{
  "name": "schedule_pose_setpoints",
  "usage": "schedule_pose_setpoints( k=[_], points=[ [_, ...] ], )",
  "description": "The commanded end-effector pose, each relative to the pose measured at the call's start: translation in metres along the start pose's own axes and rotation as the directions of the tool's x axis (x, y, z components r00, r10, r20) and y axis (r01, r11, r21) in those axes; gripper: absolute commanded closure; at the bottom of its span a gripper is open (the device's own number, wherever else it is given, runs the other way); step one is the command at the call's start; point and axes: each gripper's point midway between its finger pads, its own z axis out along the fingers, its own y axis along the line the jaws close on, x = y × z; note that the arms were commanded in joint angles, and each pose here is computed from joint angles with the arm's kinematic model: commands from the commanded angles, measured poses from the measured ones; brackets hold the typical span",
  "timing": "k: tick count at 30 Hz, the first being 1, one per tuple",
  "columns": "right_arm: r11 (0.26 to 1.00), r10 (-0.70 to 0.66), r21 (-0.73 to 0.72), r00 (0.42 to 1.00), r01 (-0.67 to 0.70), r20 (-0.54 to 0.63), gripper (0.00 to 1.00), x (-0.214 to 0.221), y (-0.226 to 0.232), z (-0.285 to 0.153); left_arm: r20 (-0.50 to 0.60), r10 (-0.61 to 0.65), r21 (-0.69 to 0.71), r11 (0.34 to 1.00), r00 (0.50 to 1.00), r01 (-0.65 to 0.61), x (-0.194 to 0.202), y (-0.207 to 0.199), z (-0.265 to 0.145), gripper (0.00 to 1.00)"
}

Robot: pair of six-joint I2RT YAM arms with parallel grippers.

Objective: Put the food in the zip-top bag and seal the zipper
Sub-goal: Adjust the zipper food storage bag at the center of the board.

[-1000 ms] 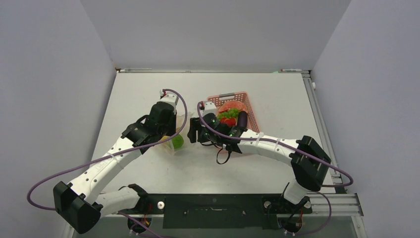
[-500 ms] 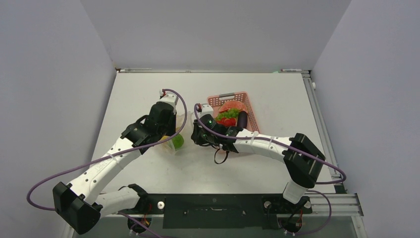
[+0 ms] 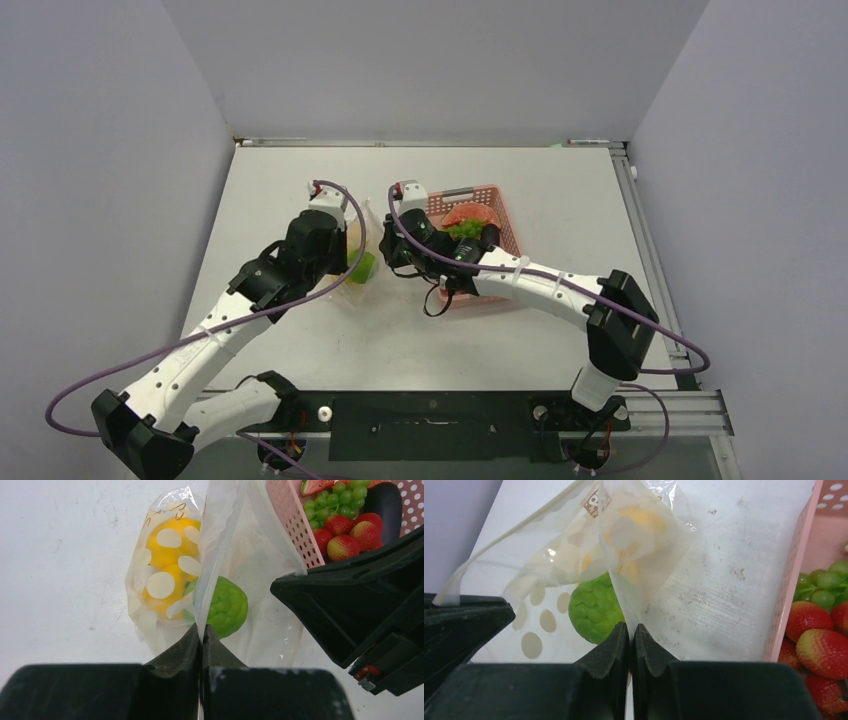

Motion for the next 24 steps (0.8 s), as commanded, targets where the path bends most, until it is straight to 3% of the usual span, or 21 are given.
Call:
schedule_pose_setpoints(
  k=[1,16,24],
  points=[
    [1.0,-0.015,0.004,0.987,0.015,0.161,0.95,-0.064,0.012,-0.032,0.128,-0.053,0.027,0.998,0.99,0.05,-0.027,-0.001,-0.014,1.0],
    [0.996,-0.053,-0.051,0.957,0.07,0.285,0.95,-0.13,0.039,-0.081,0.34,-0.147,-0.005,0.987,0.929,0.158,-0.054,0.028,-0.052,1.0],
    [0.997,-0.059,-0.036,0.962,0.071,0.268,0.95,-0.112,0.028,-0.08,0.362,-0.148,-0.005,0.987,0.92,0.161,-0.053,0.03,-0.054,1.0]
  ],
)
